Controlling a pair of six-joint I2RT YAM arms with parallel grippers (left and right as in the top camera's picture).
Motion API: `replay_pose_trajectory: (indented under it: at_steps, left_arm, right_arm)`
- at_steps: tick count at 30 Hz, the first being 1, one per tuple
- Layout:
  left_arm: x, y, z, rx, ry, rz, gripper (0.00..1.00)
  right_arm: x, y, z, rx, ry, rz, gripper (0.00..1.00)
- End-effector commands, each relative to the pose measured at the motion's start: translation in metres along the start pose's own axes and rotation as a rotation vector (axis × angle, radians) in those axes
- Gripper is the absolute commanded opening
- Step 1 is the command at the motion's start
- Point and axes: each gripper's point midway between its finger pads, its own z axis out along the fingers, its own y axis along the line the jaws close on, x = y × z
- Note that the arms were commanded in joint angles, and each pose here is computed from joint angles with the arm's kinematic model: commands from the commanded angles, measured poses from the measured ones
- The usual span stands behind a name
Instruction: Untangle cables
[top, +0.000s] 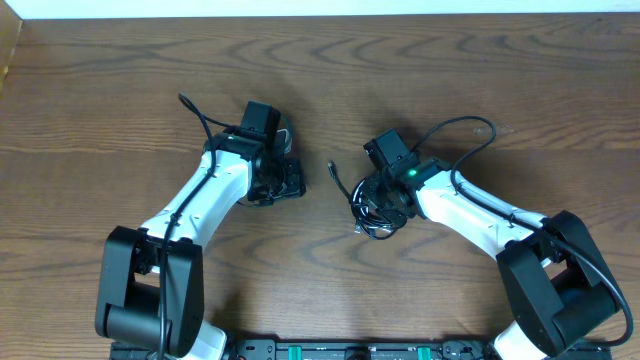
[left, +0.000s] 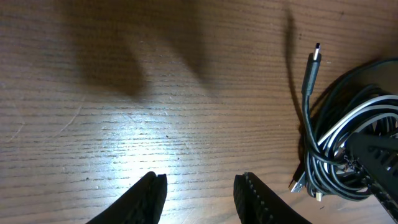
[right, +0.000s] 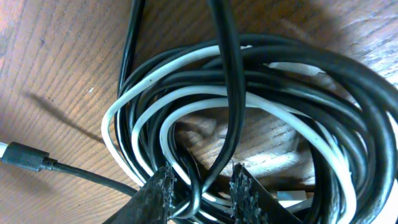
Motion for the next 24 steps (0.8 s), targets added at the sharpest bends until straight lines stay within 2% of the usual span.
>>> replay_pose_trajectory:
  at_steps: [1, 11, 19, 24]
  left_arm:
    - [-0.0043, 0.0000, -0.0049, -0.004, -0.020, 0.009, 0.42]
    - [-0.0043, 0.0000, -0.0049, -0.004, -0.020, 0.009, 0.42]
    - [-0.0043, 0.0000, -0.0049, -0.004, -0.020, 0.009, 0.42]
    - [-0.0043, 0.0000, -0.0049, -0.004, -0.020, 0.009, 0.42]
  right_arm:
    - [0.0022, 0.0019, 0.0015, 0.000, 0.006, -0.005, 0.30]
    - [0.0026, 0.0018, 0.0016, 0.001, 0.006, 0.020, 0.28]
    - [0.0059, 0.0023, 0.0023, 0.005, -0.006, 0.004, 0.21]
    - [0.0056, 0.0020, 0.0024, 0.007, -0.010, 0.005, 0.21]
